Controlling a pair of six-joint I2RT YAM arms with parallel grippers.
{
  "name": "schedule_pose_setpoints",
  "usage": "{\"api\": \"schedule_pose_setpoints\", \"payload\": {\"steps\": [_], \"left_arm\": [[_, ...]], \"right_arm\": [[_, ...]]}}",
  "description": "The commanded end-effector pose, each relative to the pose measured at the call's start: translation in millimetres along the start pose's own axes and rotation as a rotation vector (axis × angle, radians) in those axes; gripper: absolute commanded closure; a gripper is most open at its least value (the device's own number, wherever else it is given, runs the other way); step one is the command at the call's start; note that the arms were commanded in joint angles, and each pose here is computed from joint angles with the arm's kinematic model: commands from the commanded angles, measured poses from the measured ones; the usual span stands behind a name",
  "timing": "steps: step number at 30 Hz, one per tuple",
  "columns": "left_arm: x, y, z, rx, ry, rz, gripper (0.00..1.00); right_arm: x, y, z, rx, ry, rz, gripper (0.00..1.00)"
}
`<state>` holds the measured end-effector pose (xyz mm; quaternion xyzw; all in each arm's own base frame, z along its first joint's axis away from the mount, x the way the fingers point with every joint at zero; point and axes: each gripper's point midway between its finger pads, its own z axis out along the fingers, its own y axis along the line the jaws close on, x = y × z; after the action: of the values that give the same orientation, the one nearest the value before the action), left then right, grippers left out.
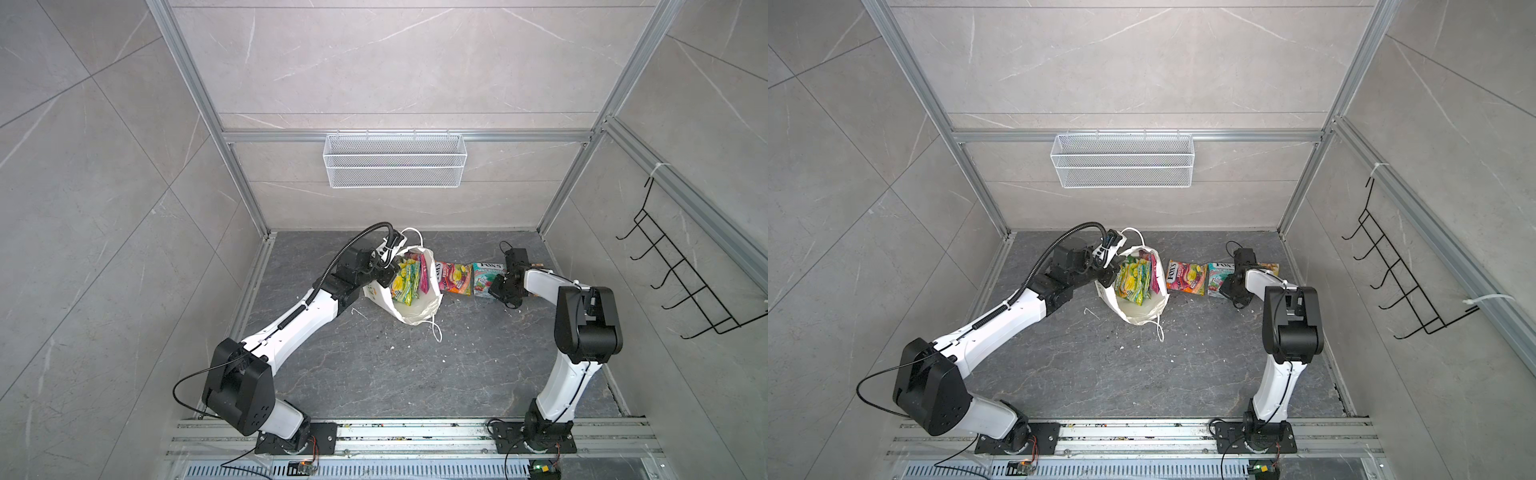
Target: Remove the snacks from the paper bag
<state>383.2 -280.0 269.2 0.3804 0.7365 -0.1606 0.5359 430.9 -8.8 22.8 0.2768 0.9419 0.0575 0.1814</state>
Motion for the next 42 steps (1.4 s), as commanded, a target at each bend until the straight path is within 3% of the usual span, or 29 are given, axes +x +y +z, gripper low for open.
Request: {"api": "schedule_pose_setpoints", "payload": {"steps": [1,11,16,20,24,27,34,42], "left_arm": [[-15.0,2.7,0.0,-0.008,-0.048,-0.006,1.0],[-13.4,4.3,0.7,-0.017,-0.043,-0.001,1.0],[-14.4,4.3,0.7,-0.014,-0.043,-0.003,1.0],[-17.9,4.0,-1.9,-0.014,-0.053,-0.002,1.0],[-20.3,3.8,-5.0,-0.015,-0.063,-0.001,1.0],[-21.2,4.3,-5.6,-0.022,-0.078,-0.002,1.0],[-20.2,3.0,-4.9,-0.011,-0.073,-0.005,1.0],[-22.1,2.0,-6.8,-0.009,-0.078,0.003,1.0]], "right_arm": [[-9.4,-0.5,3.9,0.019,-0.017,0.014,0.91],[-21.3,-2.0,-8.9,0.036,-0.057,0.004,0.89],[-26.0,23.0,-39.3,-0.088,-0.068,-0.021,0.85],[-22.7,59.2,-72.6,-0.21,-0.079,-0.103,0.84],[-2.0,116.1,-91.6,-0.309,-0.075,-0.289,0.87],[13.9,150.2,-88.1,-0.321,-0.051,-0.386,1.0],[30.4,203.7,-53.3,-0.356,-0.022,-0.438,1.0],[50.1,228.8,-15.8,-0.312,0.038,-0.526,1.0]]}}
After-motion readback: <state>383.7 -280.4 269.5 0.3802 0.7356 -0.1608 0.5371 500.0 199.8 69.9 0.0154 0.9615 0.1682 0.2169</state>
